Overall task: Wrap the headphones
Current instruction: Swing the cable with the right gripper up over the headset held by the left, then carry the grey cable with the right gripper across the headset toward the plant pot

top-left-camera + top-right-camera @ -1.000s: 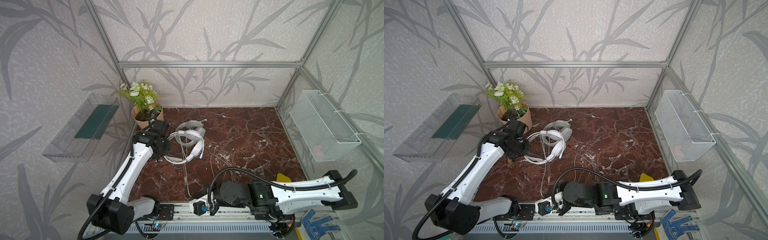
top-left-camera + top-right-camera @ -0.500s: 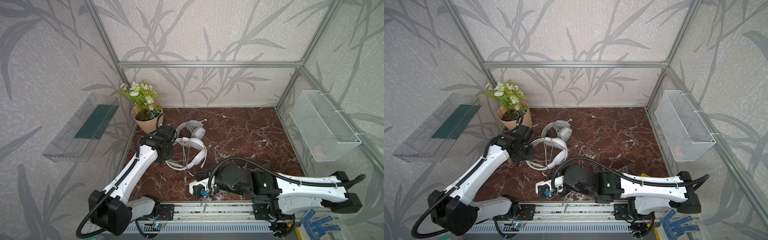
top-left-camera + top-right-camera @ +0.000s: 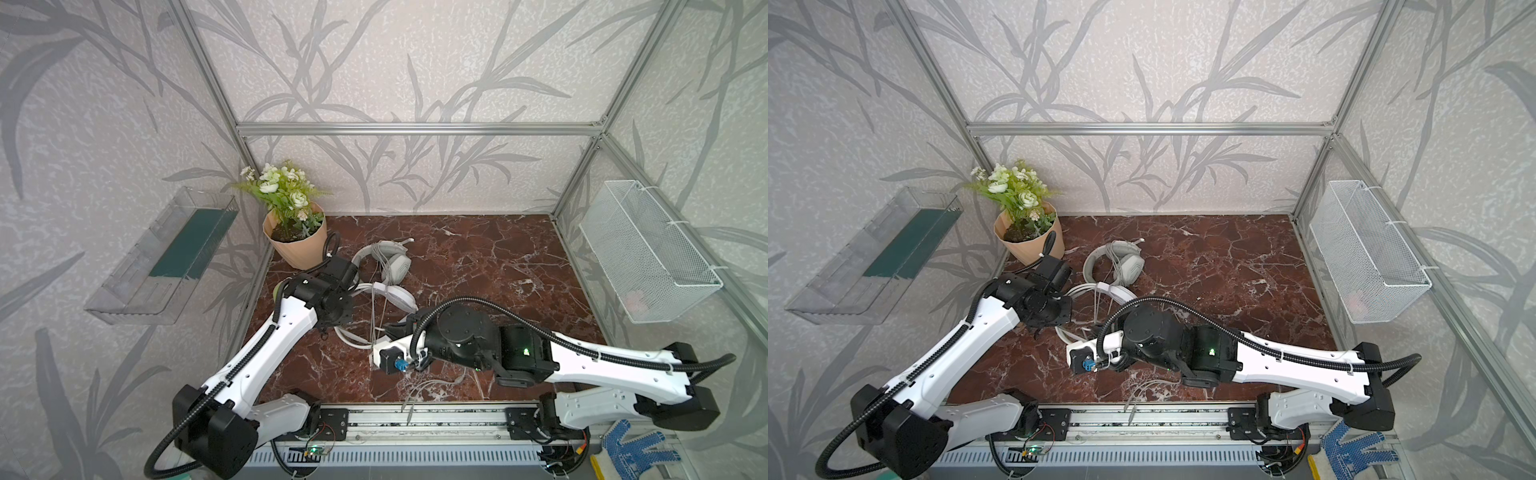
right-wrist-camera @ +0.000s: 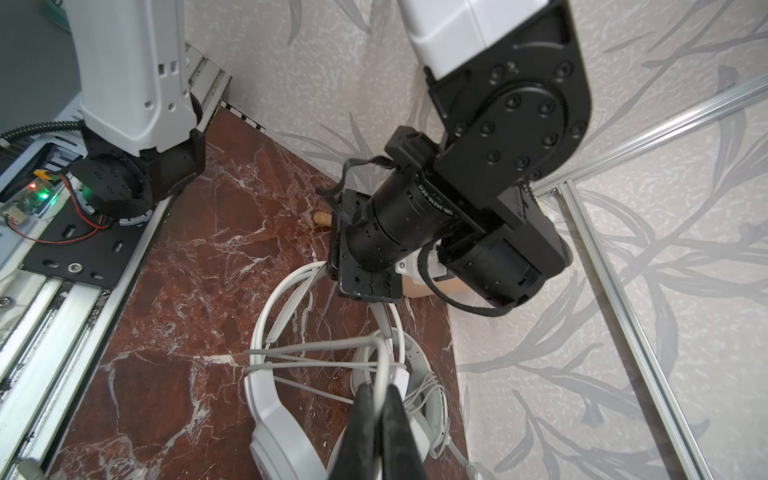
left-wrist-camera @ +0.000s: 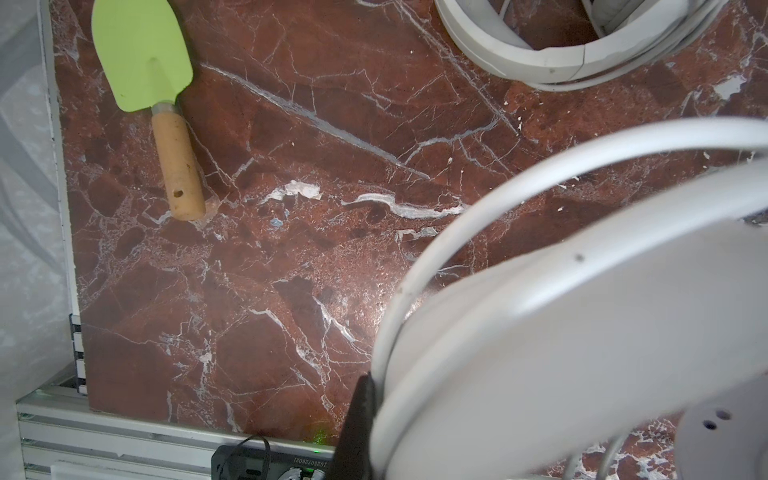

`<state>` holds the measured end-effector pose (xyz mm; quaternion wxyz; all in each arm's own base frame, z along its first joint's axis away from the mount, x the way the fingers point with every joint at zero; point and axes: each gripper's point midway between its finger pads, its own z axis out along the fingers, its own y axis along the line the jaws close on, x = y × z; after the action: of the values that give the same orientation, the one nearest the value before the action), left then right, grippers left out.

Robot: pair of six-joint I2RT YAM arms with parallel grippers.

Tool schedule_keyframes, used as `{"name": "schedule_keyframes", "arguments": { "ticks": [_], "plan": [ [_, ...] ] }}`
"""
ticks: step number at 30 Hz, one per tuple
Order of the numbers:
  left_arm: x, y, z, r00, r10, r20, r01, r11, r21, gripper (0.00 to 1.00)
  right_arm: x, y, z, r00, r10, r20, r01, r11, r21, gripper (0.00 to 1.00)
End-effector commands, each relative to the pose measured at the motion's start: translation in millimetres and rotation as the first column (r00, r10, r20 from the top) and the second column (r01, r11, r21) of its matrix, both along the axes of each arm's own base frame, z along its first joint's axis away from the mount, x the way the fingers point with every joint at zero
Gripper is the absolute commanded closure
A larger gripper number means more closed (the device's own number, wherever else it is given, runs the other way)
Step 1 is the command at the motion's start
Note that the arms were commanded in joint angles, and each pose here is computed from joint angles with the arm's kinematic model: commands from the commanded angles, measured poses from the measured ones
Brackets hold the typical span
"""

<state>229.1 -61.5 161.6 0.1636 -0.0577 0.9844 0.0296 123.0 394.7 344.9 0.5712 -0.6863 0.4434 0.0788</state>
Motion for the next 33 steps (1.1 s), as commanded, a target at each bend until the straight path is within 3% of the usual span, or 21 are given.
{"name": "schedule_keyframes", "arguments": {
  "ticks": [1,7,16,19,27,33],
  "plan": [
    [1.3,1.7,5.4,0.999,-0.016,0.045,0.016,1.000,0.005,1.00,5.3,-8.5,33.4,1.000,0.007,0.018,-0.008,0.997,0.074,1.00],
    [1.8,-1.8,5.1,0.998,-0.025,0.049,0.026,1.000,-0.013,1.00,0.7,-13.2,27.6,0.999,0.044,-0.014,-0.044,0.998,0.034,1.00],
    [2.0,-3.9,9.2,0.997,-0.039,0.063,0.040,0.999,-0.022,1.00,-37.4,-26.6,41.6,0.971,0.208,-0.121,-0.195,0.975,0.107,1.00],
    [3.0,-5.6,9.8,0.997,-0.035,0.063,0.038,0.999,-0.033,1.00,-41.6,-22.6,23.5,0.971,0.198,-0.138,-0.193,0.980,0.047,1.00],
    [2.2,-9.7,7.8,0.998,-0.045,0.052,0.047,0.998,-0.049,1.00,-25.4,-18.2,20.5,0.987,0.138,-0.081,-0.136,0.990,0.033,1.00],
    [-2.7,-20.8,4.7,0.996,-0.082,0.039,0.085,0.993,-0.082,1.00,9.9,-11.5,22.7,0.999,0.039,-0.025,-0.038,0.998,0.048,1.00]
  ]
}}
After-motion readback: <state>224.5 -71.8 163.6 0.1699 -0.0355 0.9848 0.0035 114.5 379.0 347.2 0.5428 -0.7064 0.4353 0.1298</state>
